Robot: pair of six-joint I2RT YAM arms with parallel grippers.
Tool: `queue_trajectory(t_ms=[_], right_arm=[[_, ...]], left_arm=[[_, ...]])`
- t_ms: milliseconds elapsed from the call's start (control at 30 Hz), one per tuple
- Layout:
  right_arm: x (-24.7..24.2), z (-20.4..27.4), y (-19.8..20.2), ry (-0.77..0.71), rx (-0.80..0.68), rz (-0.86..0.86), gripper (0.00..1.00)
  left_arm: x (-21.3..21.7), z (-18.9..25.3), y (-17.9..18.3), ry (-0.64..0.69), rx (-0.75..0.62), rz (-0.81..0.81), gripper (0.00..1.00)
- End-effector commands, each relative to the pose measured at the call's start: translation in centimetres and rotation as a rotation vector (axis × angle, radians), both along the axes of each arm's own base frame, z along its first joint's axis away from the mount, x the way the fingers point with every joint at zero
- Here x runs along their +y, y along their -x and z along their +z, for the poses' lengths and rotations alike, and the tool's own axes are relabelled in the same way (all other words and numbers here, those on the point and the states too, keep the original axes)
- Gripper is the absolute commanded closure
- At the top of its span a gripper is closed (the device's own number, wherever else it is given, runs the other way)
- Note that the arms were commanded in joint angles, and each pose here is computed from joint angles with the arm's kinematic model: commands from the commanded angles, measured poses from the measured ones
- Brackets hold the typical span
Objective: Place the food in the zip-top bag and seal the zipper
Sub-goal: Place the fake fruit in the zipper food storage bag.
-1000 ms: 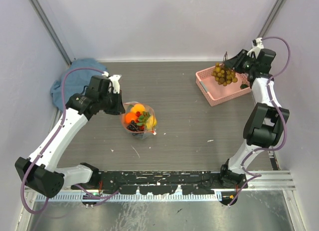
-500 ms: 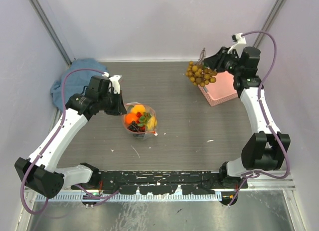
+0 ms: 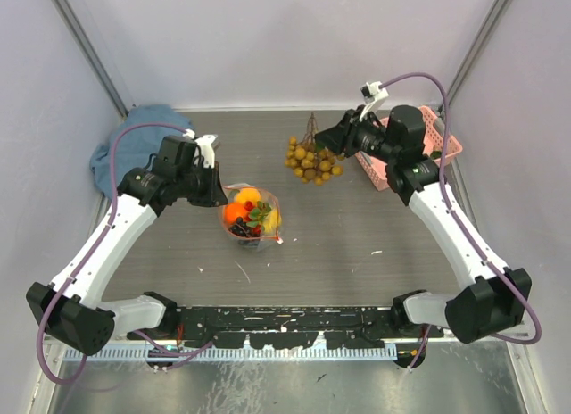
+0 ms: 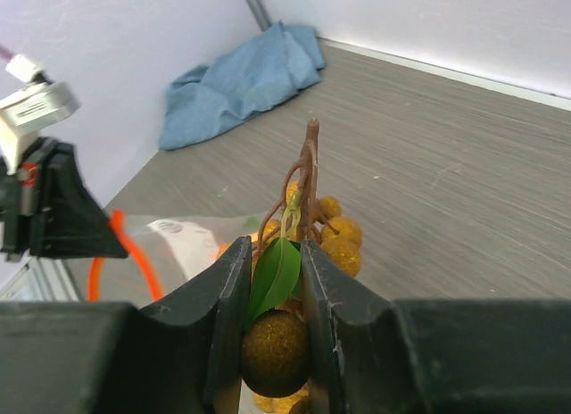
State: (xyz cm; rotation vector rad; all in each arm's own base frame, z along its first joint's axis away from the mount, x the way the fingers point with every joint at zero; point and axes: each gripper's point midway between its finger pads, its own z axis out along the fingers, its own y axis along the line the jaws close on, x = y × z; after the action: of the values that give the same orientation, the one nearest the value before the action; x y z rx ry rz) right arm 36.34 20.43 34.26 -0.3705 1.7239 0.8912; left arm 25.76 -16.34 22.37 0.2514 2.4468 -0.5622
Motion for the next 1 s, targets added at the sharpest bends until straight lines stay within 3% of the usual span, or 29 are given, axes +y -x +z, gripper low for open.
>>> queue_trajectory(t_ms=[0,967], right_arm=[[1.6,4.5,2.7,-0.055,-0.136,0.039,0.93],[12.5,9.1,15.9,-0.219,-0.210,0.512,0.91]], left_arm=[[-0.4,1.3,-0.8,0.051,-0.043,0.009,1.00],[-0.4,0.4,-1.4,0.082,0.017,0.045,1.00]])
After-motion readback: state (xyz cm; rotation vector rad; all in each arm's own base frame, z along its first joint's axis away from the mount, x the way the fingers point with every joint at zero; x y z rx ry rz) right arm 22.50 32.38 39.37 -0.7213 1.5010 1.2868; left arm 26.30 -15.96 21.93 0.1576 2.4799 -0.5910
